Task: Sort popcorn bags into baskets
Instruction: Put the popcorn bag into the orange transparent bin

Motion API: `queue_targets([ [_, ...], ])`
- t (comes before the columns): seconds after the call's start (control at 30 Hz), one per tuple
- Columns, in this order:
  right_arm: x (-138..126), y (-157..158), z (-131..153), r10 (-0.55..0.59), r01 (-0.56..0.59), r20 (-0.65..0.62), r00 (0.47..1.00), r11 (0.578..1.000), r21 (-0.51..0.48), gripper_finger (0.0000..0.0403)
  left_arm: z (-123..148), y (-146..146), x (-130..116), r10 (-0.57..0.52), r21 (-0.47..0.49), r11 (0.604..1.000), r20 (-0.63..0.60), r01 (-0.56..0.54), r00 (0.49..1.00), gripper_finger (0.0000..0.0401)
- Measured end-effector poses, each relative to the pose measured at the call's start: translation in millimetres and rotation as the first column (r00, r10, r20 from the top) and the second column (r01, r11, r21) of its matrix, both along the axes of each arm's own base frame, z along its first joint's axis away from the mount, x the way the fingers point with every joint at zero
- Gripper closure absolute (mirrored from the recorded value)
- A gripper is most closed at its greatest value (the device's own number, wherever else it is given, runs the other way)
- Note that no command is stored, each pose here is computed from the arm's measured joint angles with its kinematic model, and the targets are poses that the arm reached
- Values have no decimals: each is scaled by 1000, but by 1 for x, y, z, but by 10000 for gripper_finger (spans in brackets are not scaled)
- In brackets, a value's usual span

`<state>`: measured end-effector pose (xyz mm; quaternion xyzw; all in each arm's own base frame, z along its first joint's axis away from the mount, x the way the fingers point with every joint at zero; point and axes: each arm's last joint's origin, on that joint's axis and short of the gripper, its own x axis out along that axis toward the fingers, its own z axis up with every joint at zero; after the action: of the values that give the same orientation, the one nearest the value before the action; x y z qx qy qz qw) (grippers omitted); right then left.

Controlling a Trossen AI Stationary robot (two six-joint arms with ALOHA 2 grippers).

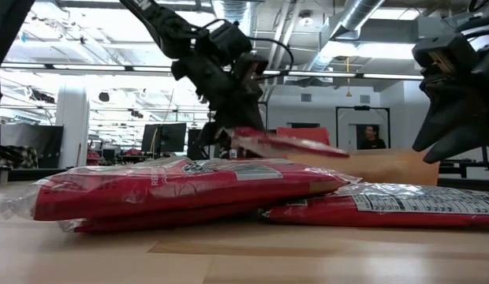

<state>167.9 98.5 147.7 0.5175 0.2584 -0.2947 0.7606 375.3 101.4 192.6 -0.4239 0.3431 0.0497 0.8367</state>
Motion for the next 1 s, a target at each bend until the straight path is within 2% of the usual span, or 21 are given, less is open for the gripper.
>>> queue_targets([
  [0.2,0,0,0,0,0,4,1000,1000,3,278,20,8,0,90,-2,996,93,-90,992,401],
  [0.33,0,0,0,0,0,3,1000,1000,2,278,28,23,-1,162,-9,987,166,-162,973,401],
  [0.53,0,0,0,0,0,2,1000,1000,1,278,48,53,3,252,101,954,233,-281,939,401],
  [0.63,0,0,0,1,-1,0,1000,1000,-1,278,57,68,13,254,156,942,240,-296,937,401],
  [0.83,0,0,0,6,-6,-2,1000,1000,-6,278,60,93,40,234,282,919,169,-274,957,401],
  [1.0,0,0,0,11,-11,-4,1000,1000,-12,278,57,107,65,225,313,911,168,-269,960,401],
])
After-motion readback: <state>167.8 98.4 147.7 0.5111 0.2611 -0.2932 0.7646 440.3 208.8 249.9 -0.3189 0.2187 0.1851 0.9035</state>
